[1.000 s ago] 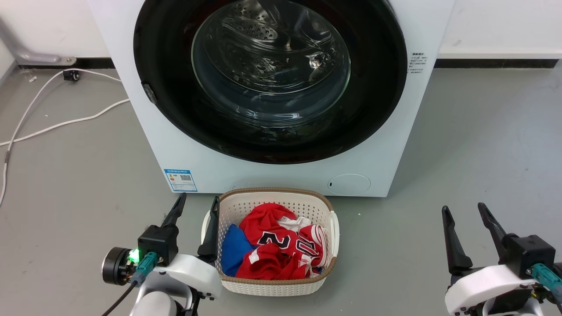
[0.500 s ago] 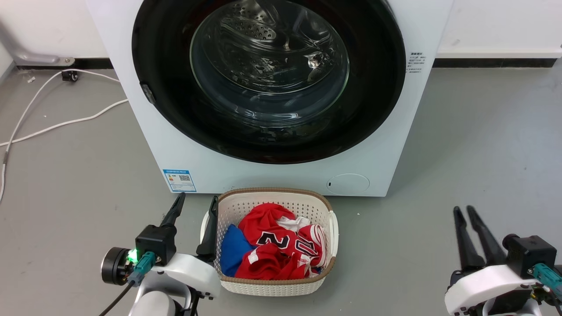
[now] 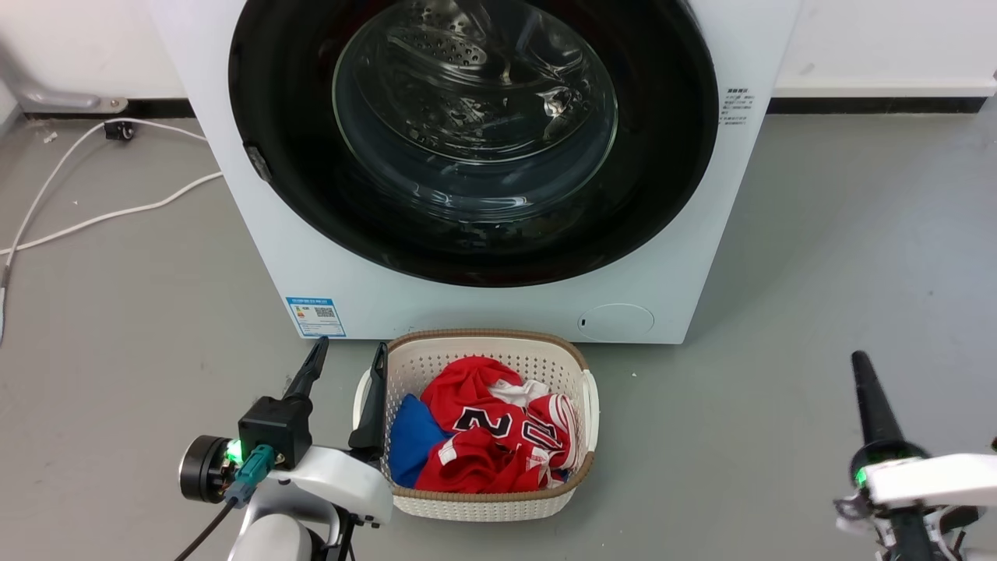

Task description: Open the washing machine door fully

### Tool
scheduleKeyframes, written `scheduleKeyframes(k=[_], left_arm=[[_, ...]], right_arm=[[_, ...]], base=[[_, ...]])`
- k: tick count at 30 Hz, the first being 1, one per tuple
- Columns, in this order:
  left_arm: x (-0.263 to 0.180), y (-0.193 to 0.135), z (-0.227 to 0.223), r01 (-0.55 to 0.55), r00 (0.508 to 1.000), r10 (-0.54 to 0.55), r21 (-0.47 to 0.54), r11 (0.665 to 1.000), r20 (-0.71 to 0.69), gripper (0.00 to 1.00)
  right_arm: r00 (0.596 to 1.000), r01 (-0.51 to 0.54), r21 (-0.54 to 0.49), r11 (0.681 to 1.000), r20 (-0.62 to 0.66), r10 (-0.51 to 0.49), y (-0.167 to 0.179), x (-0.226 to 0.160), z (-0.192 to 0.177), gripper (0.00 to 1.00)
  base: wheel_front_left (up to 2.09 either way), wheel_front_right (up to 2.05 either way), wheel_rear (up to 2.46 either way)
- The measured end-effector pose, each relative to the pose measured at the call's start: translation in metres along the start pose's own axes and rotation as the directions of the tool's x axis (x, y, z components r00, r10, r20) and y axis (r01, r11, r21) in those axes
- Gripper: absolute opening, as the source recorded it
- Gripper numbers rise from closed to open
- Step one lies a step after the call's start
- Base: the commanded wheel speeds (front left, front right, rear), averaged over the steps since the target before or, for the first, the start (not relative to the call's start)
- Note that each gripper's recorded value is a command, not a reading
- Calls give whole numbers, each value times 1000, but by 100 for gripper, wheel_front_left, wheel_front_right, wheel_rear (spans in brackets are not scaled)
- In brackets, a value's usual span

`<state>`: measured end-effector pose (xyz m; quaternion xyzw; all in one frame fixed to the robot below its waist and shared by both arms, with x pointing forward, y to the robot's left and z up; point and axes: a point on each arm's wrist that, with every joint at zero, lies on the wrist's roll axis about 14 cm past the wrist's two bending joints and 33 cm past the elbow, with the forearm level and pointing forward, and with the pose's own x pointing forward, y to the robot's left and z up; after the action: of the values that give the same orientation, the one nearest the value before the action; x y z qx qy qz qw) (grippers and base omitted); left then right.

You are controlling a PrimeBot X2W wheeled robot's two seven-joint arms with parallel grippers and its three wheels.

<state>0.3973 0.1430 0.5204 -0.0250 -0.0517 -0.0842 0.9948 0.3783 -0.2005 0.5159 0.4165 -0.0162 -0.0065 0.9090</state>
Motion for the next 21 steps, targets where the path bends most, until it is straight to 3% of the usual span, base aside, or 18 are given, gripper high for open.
scheduleKeyframes(k=[3, 5, 7, 9, 17, 21], left_arm=[[2, -1, -2, 2, 1000, -2, 0, 1000, -3, 100], [4, -1, -2, 2, 1000, -2, -4, 1000, -1, 100], [9, 0, 0, 2, 1000, -2, -5, 1000, 6, 100], [12, 0, -1, -2, 1000, 2, -10, 1000, 6, 100], [33, 2, -6, -9, 1000, 10, -24, 1000, 13, 100], [45, 4, -10, -12, 1000, 13, -24, 1000, 16, 100]], right_arm=[[999, 14, 279, 960, 45, -27, -7, 8, 11, 0], [996, -6, 449, 894, 80, -33, -8, 15, 22, 0], [993, -21, 509, 860, 114, -43, -12, 23, 34, 0], [989, -49, 588, 807, 141, -43, -14, 31, 46, 0], [986, -105, 665, 740, 168, -11, -30, 85, 95, 0], [994, -91, 639, 764, 100, 35, -29, 123, 105, 0]], base=[[0, 0, 0], [0, 0, 0], [0, 0, 0], [0, 0, 0], [0, 0, 0], [0, 0, 0]])
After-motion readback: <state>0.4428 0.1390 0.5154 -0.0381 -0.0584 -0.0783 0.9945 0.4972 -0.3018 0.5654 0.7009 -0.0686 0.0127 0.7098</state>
